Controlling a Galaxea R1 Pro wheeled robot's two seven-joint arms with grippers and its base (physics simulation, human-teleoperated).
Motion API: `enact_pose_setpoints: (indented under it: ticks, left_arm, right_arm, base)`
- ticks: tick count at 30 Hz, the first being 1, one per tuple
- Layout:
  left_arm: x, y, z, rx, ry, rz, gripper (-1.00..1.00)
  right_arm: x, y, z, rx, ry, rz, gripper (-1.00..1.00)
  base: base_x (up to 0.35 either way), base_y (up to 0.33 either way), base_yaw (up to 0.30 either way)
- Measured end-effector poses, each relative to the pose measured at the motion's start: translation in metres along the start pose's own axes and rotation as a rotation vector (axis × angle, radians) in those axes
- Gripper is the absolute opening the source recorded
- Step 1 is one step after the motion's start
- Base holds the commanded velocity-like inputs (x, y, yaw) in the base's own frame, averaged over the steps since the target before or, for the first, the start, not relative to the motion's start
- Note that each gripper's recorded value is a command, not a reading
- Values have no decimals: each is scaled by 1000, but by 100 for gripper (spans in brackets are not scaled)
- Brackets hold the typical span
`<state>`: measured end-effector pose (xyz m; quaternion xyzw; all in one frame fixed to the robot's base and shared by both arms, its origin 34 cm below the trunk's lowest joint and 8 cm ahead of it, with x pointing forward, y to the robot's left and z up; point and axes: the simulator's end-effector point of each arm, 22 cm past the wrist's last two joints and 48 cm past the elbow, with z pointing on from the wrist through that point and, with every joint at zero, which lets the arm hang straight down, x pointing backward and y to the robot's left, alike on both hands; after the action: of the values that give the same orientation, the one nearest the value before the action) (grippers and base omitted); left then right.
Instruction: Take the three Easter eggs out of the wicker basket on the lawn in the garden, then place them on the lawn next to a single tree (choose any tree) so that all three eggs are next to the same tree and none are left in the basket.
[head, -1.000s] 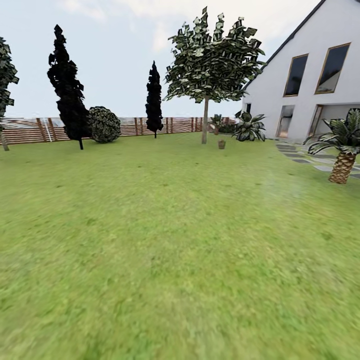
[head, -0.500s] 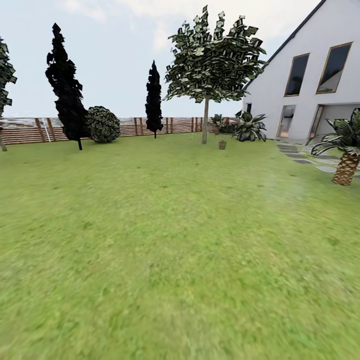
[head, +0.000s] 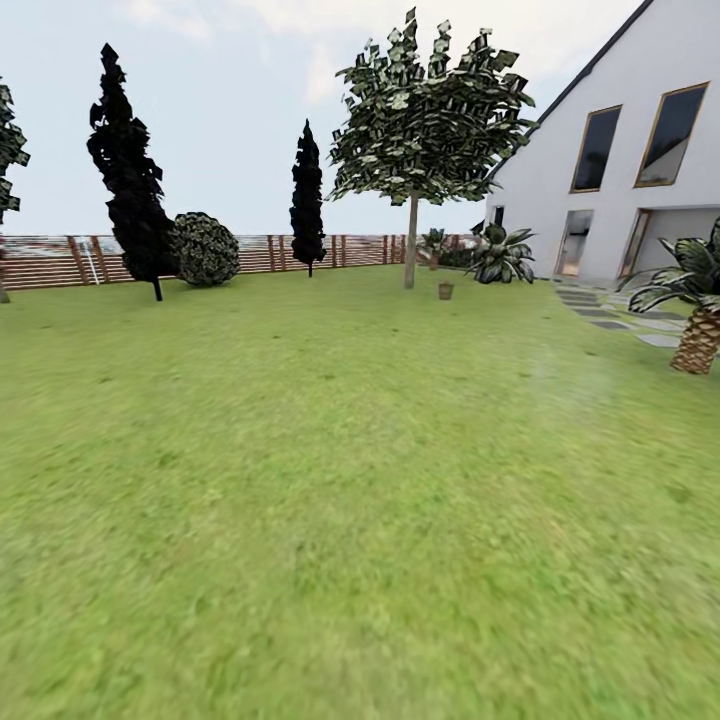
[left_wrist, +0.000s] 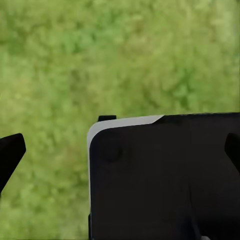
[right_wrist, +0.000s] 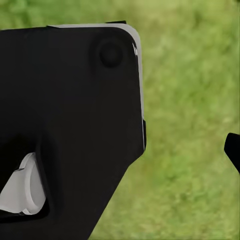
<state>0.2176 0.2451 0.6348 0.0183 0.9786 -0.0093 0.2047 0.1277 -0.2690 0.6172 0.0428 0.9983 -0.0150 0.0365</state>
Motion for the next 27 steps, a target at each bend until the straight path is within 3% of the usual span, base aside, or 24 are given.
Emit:
enact_pose_setpoints:
  ticks: [27]
  left_arm:
    - [0, 0, 0, 0, 0, 0, 100]
  right_arm:
    - [0, 0, 0, 0, 0, -1, 100]
  base:
    - [262, 0, 0]
